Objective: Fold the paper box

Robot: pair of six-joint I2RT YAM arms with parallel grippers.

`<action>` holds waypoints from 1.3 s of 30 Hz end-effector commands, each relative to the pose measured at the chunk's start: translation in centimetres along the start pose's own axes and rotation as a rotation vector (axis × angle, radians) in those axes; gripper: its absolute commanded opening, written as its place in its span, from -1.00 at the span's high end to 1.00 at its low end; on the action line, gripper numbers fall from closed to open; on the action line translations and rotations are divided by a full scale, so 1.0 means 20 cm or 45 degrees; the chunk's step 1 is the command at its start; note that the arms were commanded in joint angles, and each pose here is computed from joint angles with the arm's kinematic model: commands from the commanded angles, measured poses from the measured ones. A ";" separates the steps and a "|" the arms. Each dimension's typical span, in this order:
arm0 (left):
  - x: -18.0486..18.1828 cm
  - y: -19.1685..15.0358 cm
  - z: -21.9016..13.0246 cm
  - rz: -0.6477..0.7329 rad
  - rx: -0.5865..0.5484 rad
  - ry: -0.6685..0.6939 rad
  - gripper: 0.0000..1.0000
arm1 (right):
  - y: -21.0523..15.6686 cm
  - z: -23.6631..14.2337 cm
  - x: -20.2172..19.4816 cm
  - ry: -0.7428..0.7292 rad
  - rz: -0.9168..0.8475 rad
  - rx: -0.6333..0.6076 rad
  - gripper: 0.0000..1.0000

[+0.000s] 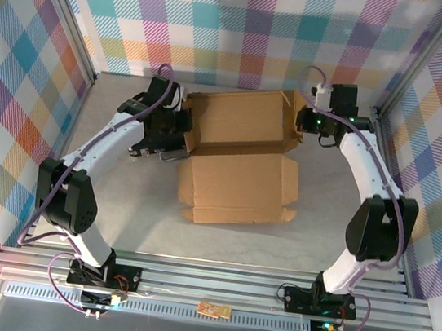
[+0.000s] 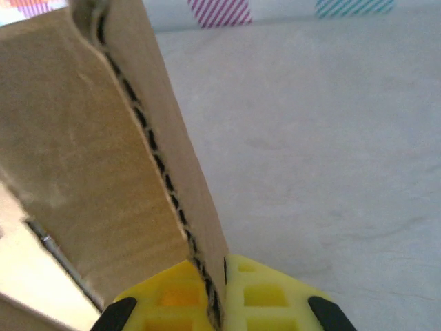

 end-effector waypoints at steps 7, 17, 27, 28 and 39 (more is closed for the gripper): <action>-0.02 0.05 0.07 -0.274 -0.099 -0.124 1.00 | 0.27 -0.25 0.13 -0.709 -0.224 0.048 1.00; -0.03 0.01 0.08 -0.365 -0.125 -0.084 1.00 | 0.45 -0.28 0.40 -0.966 -0.512 -0.055 1.00; -0.13 0.02 0.05 -0.335 -0.122 -0.241 1.00 | 0.46 -0.12 0.61 -1.011 -0.733 -0.048 1.00; -0.12 0.02 0.04 -0.328 -0.120 -0.243 1.00 | 0.46 -0.11 0.62 -1.006 -0.745 -0.044 1.00; -0.14 0.04 -0.04 -0.295 -0.133 -0.373 1.00 | 0.50 -0.13 0.63 -0.937 -0.735 -0.078 0.78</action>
Point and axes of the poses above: each hand's point on the last joint's axis, 136 mm out from that joint toward the fingers, its own z axis out along the fingers, its own x axis along the line the jaws close on, y = z × x, the point moved 4 cm from there along -z, back along the fingers, and after that the axes turned 13 degrees about -z, right-handed, at the moved point
